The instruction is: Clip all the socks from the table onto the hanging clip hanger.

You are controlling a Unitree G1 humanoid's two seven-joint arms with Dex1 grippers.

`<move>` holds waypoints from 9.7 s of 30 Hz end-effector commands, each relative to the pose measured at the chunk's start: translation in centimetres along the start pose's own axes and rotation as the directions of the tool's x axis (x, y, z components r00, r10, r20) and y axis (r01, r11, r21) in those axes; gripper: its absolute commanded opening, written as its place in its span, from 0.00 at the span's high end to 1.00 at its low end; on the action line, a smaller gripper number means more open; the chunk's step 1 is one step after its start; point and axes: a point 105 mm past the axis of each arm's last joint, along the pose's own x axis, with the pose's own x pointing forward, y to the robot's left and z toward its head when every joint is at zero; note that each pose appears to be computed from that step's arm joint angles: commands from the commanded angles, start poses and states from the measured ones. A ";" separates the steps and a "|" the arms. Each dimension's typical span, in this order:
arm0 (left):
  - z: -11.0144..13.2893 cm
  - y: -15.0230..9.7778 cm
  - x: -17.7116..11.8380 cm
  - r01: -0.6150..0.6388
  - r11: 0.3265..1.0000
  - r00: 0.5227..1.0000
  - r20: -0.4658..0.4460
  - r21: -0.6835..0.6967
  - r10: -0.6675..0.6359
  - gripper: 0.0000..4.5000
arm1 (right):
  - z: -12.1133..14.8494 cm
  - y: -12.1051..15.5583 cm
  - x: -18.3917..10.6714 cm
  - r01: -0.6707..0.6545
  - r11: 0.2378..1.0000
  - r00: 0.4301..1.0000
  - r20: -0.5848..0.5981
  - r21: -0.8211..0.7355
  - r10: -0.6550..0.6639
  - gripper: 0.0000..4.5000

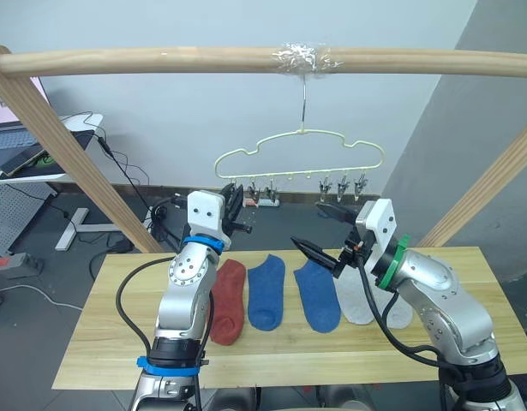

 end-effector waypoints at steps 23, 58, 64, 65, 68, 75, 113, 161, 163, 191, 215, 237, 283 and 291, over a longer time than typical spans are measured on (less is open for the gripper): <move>1.3 0.1 -0.3 0.076 0.986 0.997 0.001 0.147 -0.077 0.92 | 0.5 -0.9 -0.3 0.051 0.999 0.999 0.006 -0.015 -0.051 0.00; 1.6 0.7 -1.1 0.121 0.984 0.991 -0.072 0.132 -0.112 0.92 | -14.5 -10.0 -9.3 0.557 0.827 0.634 -0.604 -0.076 -0.483 0.00; 1.4 0.8 -1.3 0.122 0.983 0.990 -0.086 0.138 -0.111 0.92 | -16.6 -10.3 -10.1 0.564 0.824 0.592 -0.669 -0.055 -0.449 0.00; 1.4 0.8 -1.4 0.121 0.983 0.990 -0.088 0.138 -0.110 0.92 | -16.9 -10.2 -10.3 0.562 0.825 0.583 -0.680 -0.056 -0.444 0.00; 1.5 0.8 -1.5 0.121 0.983 0.990 -0.089 0.136 -0.110 0.92 | -17.5 -10.3 -11.0 0.568 0.820 0.557 -0.700 -0.072 -0.447 0.00; 1.3 0.7 -1.7 0.119 0.986 0.989 -0.097 0.114 -0.108 0.92 | -18.7 -9.7 -13.0 0.564 0.822 0.508 -0.749 -0.085 -0.426 0.00; 3.4 -0.1 -2.9 0.240 0.764 0.885 -0.189 -0.599 -0.426 0.92 | -5.4 0.5 -1.0 0.074 0.959 0.935 -0.354 0.273 0.028 0.99; 3.6 -0.9 -3.1 0.261 0.739 0.872 -0.177 -0.621 -0.457 0.92 | -1.9 4.1 4.6 -0.052 0.884 0.977 -0.158 0.464 0.140 0.99; 3.6 -0.9 -3.1 0.261 0.740 0.875 -0.172 -0.620 -0.453 0.92 | -2.1 4.2 4.6 -0.050 0.884 0.977 -0.162 0.464 0.140 0.99; 4.2 0.6 -5.0 0.252 0.772 0.881 -0.193 -0.583 -0.433 0.01 | -2.5 4.7 5.9 -0.064 0.883 0.977 -0.153 0.466 0.152 1.00; 2.2 -0.2 -7.1 0.271 0.852 0.850 -0.304 -0.448 -0.430 0.00 | -7.1 3.0 1.5 0.012 0.943 0.933 -0.343 0.333 0.109 0.01; 2.1 -4.9 -1.9 0.228 0.973 0.968 -0.098 -0.022 -0.230 0.44 | -2.7 -0.5 -2.8 0.045 0.991 0.972 -0.235 0.129 -0.013 0.00; 0.1 -3.3 1.3 0.059 0.998 0.998 -0.007 0.017 -0.059 0.67 | 1.7 -0.5 -1.0 -0.042 0.996 0.998 -0.050 0.073 0.046 0.00; -0.1 -3.6 1.7 0.074 0.997 0.997 -0.006 0.015 -0.074 0.67 | 1.9 -0.5 -0.9 -0.040 0.997 0.998 -0.047 0.072 0.044 0.00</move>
